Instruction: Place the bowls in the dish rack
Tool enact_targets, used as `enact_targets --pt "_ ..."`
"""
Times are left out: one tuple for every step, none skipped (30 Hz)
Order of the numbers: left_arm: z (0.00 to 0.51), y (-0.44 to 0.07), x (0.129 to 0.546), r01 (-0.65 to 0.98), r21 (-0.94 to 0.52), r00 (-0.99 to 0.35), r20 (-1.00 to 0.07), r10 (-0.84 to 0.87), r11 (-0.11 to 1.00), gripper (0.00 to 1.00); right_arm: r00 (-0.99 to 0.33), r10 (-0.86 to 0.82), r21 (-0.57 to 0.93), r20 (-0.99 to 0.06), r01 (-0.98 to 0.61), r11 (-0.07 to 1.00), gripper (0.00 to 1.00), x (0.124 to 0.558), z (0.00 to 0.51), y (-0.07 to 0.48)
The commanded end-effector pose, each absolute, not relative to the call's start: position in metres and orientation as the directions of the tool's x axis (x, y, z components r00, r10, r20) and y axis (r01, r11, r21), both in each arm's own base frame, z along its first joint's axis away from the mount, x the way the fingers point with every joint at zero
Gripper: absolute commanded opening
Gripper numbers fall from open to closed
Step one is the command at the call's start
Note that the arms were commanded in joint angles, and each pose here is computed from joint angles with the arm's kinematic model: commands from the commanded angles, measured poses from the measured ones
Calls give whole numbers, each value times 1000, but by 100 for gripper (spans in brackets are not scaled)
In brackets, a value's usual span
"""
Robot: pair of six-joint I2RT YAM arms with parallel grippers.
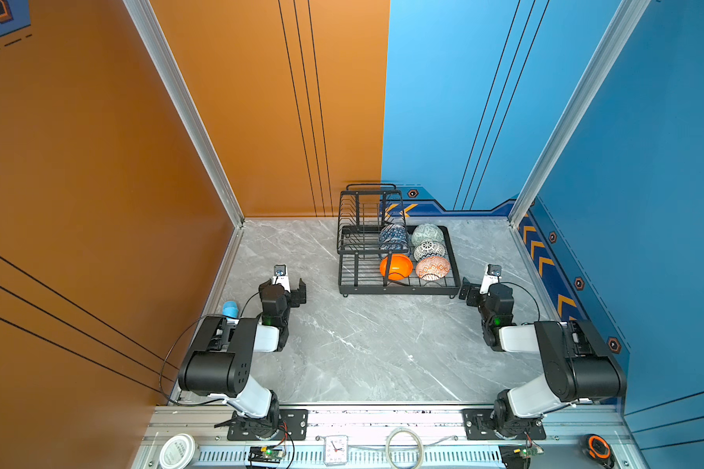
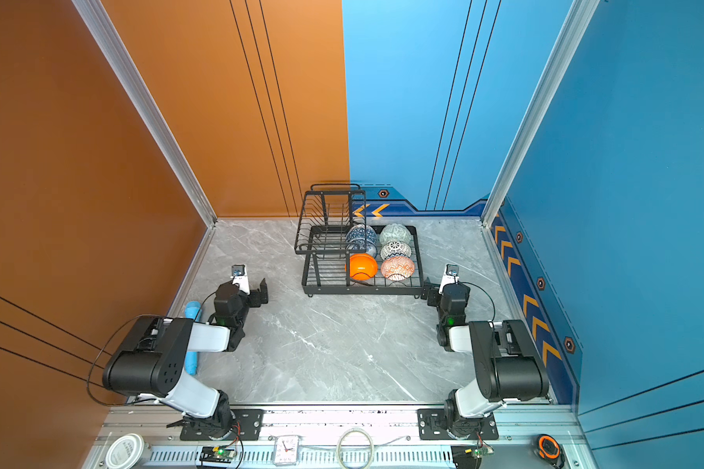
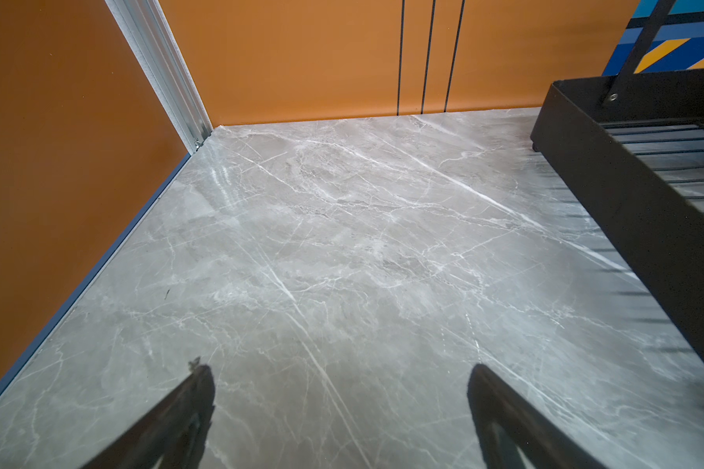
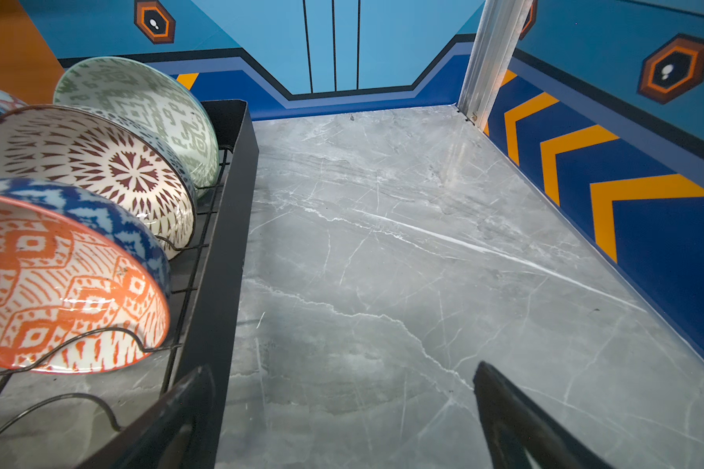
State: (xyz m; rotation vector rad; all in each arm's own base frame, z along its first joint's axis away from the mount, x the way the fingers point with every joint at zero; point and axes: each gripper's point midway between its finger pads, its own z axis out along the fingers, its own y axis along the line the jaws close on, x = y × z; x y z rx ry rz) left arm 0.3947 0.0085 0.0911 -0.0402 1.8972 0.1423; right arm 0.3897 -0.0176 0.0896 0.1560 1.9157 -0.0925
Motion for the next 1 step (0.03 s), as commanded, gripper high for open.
enact_targets --pt "92 9 395 -101 86 -331 -942 48 991 98 -328 47 -6 -944 158 987 100 393 93 -18"
